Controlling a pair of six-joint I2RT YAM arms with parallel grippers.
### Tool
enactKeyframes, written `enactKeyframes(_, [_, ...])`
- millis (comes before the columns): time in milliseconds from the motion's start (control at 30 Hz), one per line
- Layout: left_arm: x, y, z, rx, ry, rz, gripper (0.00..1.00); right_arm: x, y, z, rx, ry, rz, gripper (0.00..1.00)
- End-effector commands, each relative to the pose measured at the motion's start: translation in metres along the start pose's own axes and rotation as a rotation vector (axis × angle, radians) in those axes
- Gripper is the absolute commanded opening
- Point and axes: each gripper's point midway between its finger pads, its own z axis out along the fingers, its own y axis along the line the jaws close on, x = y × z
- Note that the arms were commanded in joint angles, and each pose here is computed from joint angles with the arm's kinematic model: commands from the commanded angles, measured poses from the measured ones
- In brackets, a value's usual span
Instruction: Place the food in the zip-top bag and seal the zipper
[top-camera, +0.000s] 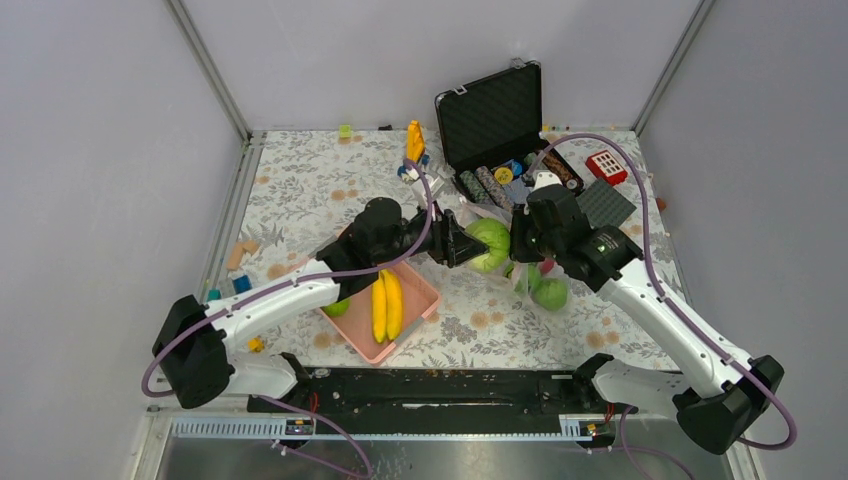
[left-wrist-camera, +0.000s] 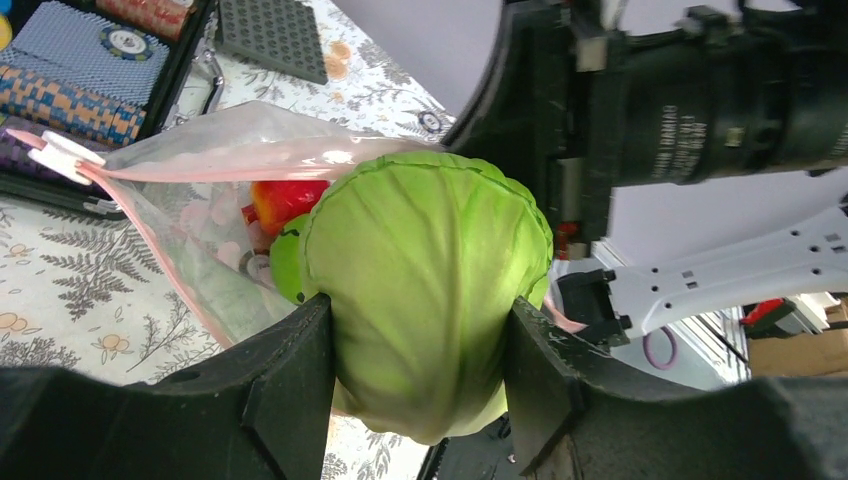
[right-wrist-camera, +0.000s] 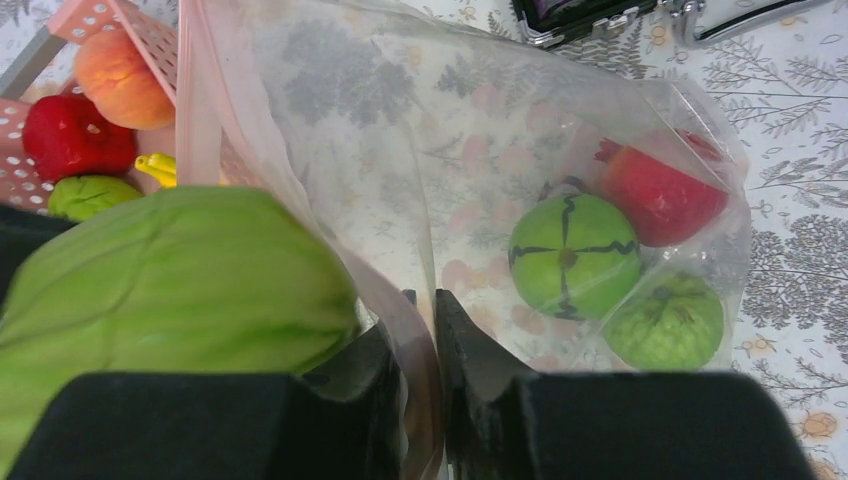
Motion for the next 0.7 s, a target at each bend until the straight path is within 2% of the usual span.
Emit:
enactKeyframes(0, [-0.041, -0.007, 0.009, -0.018, -0.134, 0.062, 0.24, -0.011, 0.016, -0.016, -0.085, -0.02, 0.042, 0.2])
enactKeyframes(500, [-0.007, 0.018, 0.014, -0.238, -0.005, 0.16, 0.25, -0.027, 0.027, -0.039, -0.169, -0.071, 0.126, 0.2])
enactKeyframes(633, [-0.007, 0.02, 0.019, -0.274, 0.018, 0.166, 0.41, -0.029, 0.027, -0.041, -0.172, -0.077, 0.126, 0.2])
enactKeyframes(667, [-0.005, 0.021, 0.019, -0.28, 0.034, 0.165, 0.48, -0.029, 0.027, -0.041, -0.172, -0.077, 0.126, 0.2])
